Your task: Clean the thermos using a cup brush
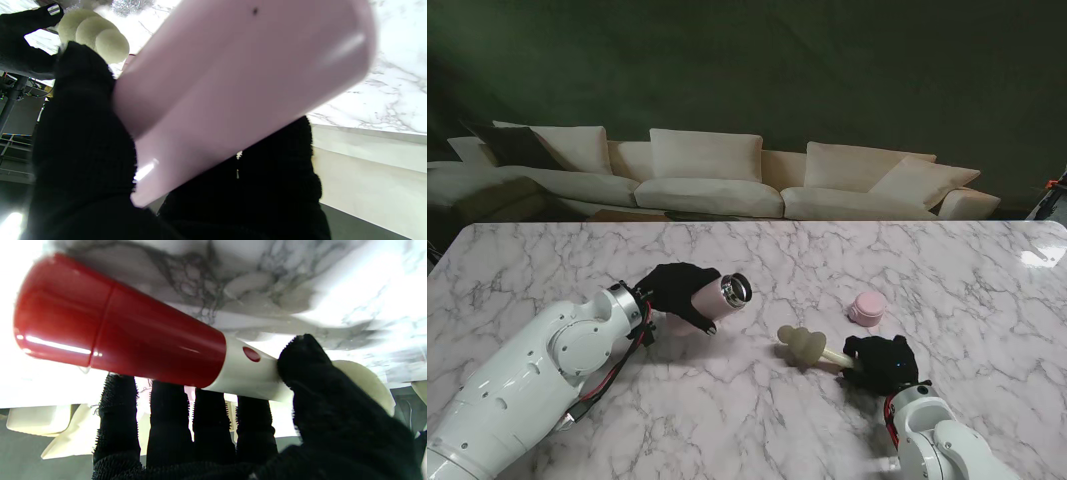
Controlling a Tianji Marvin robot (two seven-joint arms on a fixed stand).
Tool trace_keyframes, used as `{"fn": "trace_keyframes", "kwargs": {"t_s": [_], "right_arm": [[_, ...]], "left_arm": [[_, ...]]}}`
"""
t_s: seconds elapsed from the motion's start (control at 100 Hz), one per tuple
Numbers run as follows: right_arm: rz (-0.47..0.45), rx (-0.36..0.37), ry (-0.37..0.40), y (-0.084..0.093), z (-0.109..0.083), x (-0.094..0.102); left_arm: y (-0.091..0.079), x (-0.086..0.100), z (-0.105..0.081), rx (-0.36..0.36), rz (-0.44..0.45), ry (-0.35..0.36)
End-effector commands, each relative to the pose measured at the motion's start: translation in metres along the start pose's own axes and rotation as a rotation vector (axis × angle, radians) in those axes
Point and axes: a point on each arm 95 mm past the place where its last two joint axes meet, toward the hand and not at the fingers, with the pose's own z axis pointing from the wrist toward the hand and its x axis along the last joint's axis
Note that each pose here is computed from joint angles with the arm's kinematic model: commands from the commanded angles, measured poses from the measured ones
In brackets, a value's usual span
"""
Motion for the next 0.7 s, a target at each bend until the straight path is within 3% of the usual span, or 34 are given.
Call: {"fn": "trace_keyframes", "kwargs": {"t_s": [0.0, 0.46, 0.69], "right_arm": [[0.000, -0.014, 0.008, 0.003, -0.002, 0.000], [0.084, -0.026, 0.017, 0.011, -0.002, -0.003], [0.044, -0.056, 0.054, 0.017, -0.003, -0.009]], "left_arm": [[-0.002, 0.002, 0.002, -0.004, 0.000, 0.009], [-0.001, 0.003, 0.003, -0.002, -0.003, 0.011], [-0.001, 0.003, 0.004, -0.008, -0.004, 0.013]]}}
